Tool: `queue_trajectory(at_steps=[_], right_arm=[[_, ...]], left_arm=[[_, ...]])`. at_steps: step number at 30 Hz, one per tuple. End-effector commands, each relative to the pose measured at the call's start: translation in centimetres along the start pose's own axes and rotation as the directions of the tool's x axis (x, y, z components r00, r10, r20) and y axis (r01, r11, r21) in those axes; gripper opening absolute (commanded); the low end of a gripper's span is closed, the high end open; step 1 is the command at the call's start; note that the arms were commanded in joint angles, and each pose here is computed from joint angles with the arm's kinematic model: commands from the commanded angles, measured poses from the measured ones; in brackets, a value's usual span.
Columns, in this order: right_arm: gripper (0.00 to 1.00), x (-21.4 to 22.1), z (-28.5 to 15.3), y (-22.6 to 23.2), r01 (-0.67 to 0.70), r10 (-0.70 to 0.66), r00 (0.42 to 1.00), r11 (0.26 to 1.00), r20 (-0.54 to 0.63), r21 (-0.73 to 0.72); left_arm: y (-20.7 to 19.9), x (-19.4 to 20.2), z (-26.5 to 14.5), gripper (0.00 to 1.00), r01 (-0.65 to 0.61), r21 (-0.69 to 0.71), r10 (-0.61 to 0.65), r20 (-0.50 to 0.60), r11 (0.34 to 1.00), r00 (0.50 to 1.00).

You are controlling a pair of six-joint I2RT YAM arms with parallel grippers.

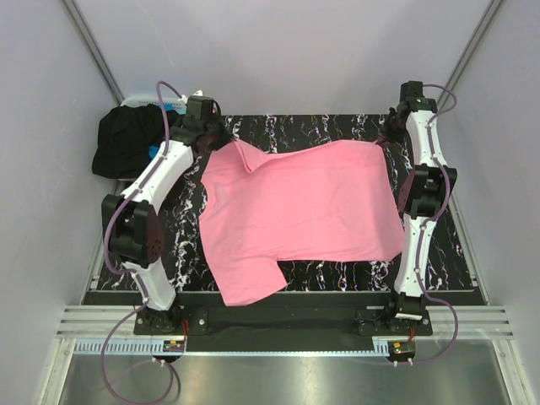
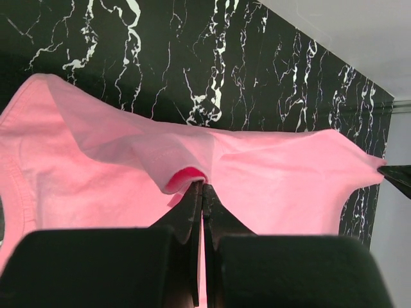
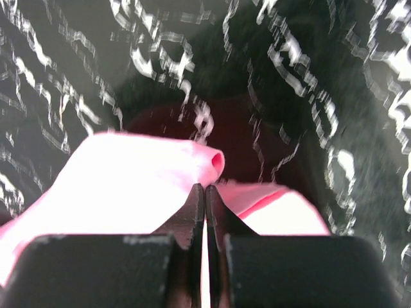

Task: Fold and stack the t-shirts
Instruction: Fold the tshirt

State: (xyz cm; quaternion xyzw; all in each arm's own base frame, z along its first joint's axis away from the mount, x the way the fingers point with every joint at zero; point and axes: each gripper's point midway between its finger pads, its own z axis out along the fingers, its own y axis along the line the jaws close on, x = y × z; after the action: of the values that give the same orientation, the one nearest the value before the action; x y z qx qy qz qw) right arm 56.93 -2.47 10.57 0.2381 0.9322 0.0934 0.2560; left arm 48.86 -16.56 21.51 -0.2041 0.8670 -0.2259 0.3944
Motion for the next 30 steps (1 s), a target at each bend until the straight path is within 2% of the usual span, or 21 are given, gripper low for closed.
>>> queue_trajectory(at_steps=[1,8,15,20,30], right_arm=[[0.00,0.3,-5.0,3.1,0.015,-0.013,0.999,0.999,0.034,-0.050],[0.00,4.4,-6.4,3.2,0.038,-0.038,0.999,0.999,-0.038,0.001],[0.00,9.0,-7.8,-0.1,0.019,-0.006,0.993,0.993,-0.116,0.113],[0.00,11.1,-9.5,-2.9,-0.005,0.032,0.993,0.973,-0.114,0.230],[0.00,13.7,-9.2,-7.7,-0.044,0.099,0.990,0.898,-0.104,0.439]], left_arm=[[-1.2,-1.4,-3.6,0.00,0.011,0.029,-0.012,0.051,1.000,0.999],[-0.4,-0.4,-6.0,0.00,0.013,0.011,-0.014,0.025,1.000,1.000],[2.0,3.0,-7.1,0.00,0.036,-0.036,-0.038,-0.055,0.999,0.998],[3.6,4.8,-8.0,0.00,0.049,-0.068,-0.054,-0.085,0.996,0.995],[5.6,6.7,-10.0,0.00,0.071,-0.110,-0.081,-0.088,0.991,0.993]])
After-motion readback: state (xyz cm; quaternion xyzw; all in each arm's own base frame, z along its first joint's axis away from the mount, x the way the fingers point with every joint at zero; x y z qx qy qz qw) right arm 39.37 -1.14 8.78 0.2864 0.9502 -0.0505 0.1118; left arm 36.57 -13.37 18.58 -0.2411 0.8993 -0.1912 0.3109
